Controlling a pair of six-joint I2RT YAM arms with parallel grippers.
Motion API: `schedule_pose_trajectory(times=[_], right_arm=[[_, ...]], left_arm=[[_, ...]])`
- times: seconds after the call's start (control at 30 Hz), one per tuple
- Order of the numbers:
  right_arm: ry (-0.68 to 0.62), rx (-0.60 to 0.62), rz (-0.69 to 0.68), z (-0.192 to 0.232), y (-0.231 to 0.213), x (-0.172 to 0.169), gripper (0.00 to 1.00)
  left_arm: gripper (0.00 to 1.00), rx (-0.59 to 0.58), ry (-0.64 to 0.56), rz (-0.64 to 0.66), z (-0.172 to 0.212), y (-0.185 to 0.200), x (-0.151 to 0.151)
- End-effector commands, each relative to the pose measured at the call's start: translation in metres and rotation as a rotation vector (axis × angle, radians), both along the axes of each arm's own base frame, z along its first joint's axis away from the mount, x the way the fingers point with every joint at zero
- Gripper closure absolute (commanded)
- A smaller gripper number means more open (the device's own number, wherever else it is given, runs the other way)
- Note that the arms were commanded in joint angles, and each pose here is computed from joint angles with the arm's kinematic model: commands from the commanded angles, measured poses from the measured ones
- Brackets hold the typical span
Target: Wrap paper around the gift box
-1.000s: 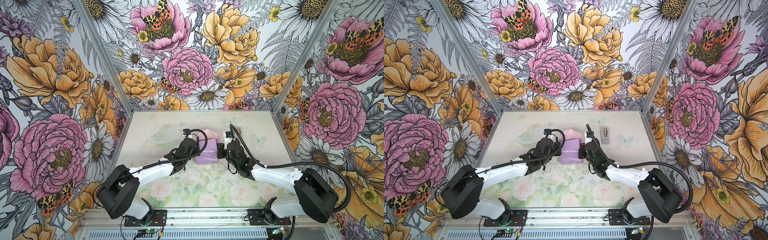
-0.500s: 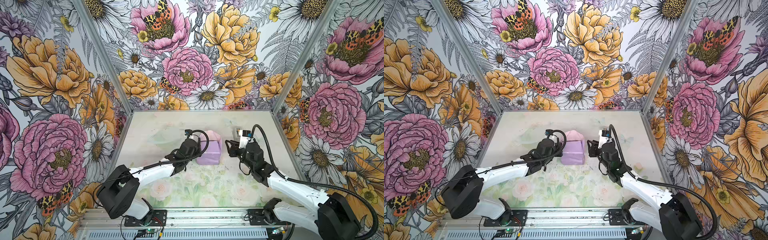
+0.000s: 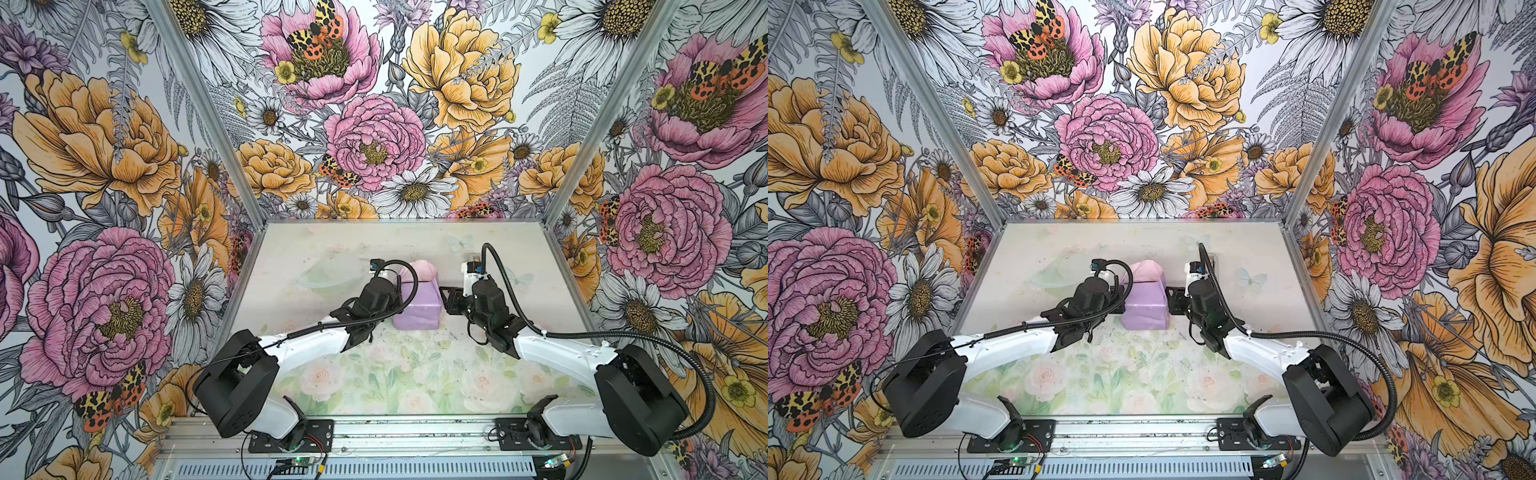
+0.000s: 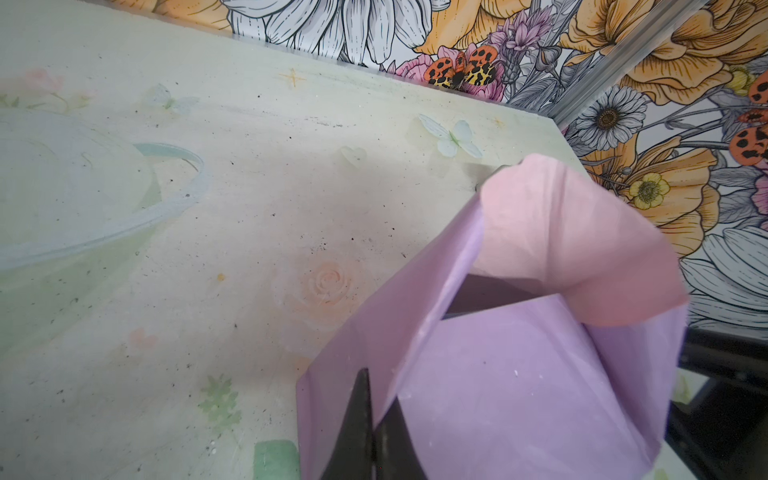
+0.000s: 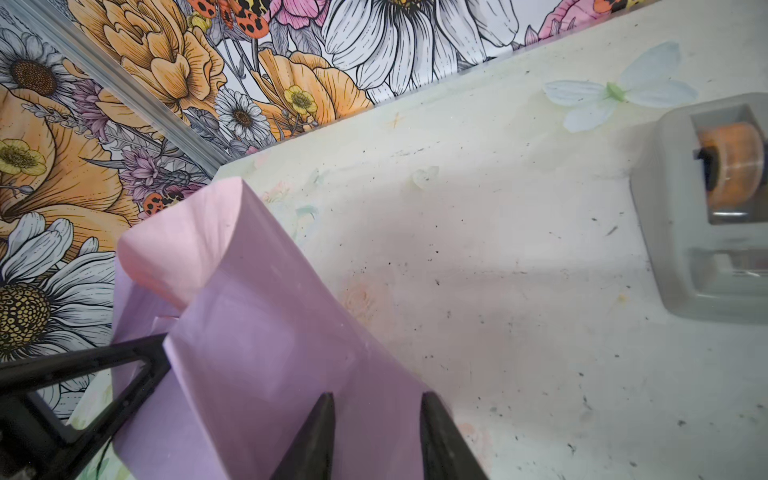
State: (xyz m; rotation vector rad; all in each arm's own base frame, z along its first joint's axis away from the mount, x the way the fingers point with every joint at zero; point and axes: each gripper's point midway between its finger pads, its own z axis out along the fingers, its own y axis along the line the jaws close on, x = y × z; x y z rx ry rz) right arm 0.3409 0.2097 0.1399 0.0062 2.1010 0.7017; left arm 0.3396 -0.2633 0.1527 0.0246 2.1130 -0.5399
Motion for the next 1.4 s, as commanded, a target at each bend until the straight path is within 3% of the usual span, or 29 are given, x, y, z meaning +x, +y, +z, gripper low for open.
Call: schedule_pose_trajectory(times=[0.0,0.23,0.33,0.5,0.63,0.8,0.9,1.1,1.27,1.37], right_arm=[[-0.059,0.038,0.064,0.021,0.019,0.004,0.63],[0.055,-0.012,0.128,-0.01,0.025,-0.006,0.63],[0.131,-0.035,0.155,-0.026,0.024,-0.014,0.62],[0.217,-0.06,0.199,-0.041,0.019,-0.026,0.61],[0.264,-0.048,0.234,-0.047,0.021,-0.03,0.6],[0.267,-0.037,0.253,-0.047,0.025,-0.028,0.6],[0.266,-0.024,0.273,-0.046,0.029,-0.029,0.59],[0.262,-0.053,0.309,-0.046,0.03,-0.031,0.58],[0.264,-0.071,0.318,-0.047,0.026,-0.031,0.57],[0.267,-0.067,0.317,-0.046,0.026,-0.029,0.57]], left_arm=[[0.97,-0.015,-0.025,-0.028,0.014,-0.01,0.001],[0.93,-0.021,-0.025,-0.027,0.015,-0.01,0.001],[0.86,-0.032,-0.032,-0.021,0.021,-0.008,0.004],[0.63,-0.063,-0.066,-0.033,0.041,-0.003,0.008],[0.39,-0.134,-0.056,-0.095,0.056,0.002,0.009],[0.38,-0.17,-0.091,-0.124,0.073,0.013,0.003],[0.38,-0.12,-0.127,-0.176,0.083,0.013,-0.002],[0.39,-0.088,-0.078,-0.282,0.106,0.001,-0.008],[0.35,-0.005,0.026,-0.278,0.089,0.012,0.008],[0.35,-0.043,0.06,-0.264,0.075,0.026,0.009]])
